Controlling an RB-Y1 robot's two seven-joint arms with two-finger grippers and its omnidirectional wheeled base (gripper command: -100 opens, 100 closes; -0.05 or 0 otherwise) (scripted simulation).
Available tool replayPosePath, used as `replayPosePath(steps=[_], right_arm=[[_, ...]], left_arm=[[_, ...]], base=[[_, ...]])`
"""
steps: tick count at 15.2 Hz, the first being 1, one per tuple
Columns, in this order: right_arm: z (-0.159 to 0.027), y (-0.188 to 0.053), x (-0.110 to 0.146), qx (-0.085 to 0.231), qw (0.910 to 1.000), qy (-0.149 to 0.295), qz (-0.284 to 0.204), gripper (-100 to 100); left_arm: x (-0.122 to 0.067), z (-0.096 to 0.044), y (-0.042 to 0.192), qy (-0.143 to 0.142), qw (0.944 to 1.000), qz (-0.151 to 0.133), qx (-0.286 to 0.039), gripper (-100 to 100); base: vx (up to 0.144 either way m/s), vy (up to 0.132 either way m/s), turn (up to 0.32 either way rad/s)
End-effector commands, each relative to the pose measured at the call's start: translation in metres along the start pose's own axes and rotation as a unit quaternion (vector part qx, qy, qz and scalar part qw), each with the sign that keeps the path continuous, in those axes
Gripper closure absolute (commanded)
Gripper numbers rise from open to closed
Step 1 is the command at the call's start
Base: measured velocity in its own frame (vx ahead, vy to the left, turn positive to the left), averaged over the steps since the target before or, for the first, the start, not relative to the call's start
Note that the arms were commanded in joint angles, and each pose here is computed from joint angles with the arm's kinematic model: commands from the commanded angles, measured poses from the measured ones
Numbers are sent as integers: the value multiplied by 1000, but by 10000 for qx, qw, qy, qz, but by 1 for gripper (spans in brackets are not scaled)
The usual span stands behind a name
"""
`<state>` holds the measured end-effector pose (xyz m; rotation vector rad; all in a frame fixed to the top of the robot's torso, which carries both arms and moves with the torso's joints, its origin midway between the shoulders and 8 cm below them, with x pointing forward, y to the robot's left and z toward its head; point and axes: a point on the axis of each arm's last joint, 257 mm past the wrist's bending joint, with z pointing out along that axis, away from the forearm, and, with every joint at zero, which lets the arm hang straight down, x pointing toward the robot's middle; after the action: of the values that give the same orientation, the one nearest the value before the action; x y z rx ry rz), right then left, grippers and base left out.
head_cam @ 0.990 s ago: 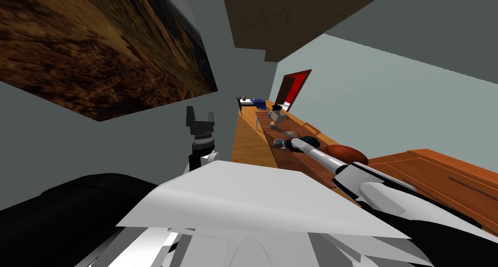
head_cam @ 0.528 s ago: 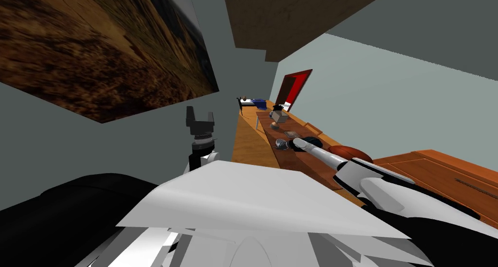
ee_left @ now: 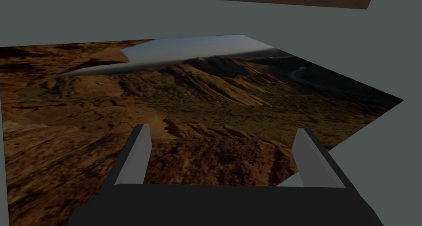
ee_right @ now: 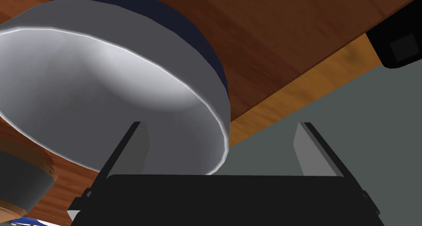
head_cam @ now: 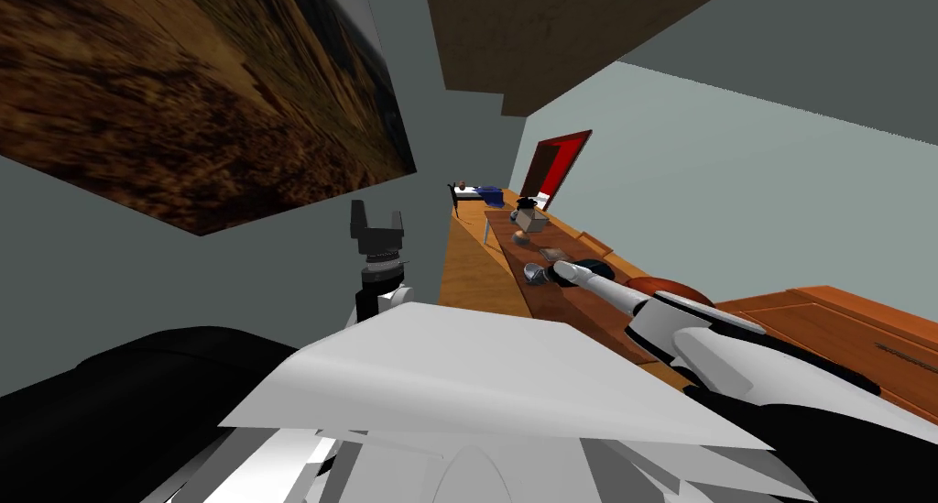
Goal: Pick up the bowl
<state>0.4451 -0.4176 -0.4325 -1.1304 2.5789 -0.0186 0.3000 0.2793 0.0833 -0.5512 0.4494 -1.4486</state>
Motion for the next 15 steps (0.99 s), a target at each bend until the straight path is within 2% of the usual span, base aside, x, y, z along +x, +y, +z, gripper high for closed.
replayPosePath(steps=[1,2,3,5,6,7,11,12,15], right_arm=[[0,-3,17,47,9997,237,-34,-100],[1,-2,6,22,9999,109,-21,-100],[13,7,17,26,9999,127,13,-100],[21,13,24,30,9999,124,35,-100],[15,9,19,15,9999,133,24,-100],[17,9,19,24,9999,127,22,100],[16,8,19,33,9999,124,29,100],[5,1,11,25,9999,133,-9,100],[6,0,11,36,9999,126,-21,100]], left_arm=[[0,0,0,0,10000,0,0,0],[0,0,0,0,10000,0,0,0],[0,0,0,0,10000,0,0,0],[0,0,0,0,10000,0,0,0],[0,0,0,0,10000,1,0,0],[0,0,0,0,10000,1,0,0],[0,0,0,0,10000,0,0,0],[0,0,0,0,10000,0,0,0],[0,0,0,0,10000,0,0,0]], base=[[13,61,24],[8,39,7],[36,3,43],[61,-9,50],[39,-6,15],[13,-2,2],[3,-1,-1],[-30,8,-52],[-43,6,-26]])
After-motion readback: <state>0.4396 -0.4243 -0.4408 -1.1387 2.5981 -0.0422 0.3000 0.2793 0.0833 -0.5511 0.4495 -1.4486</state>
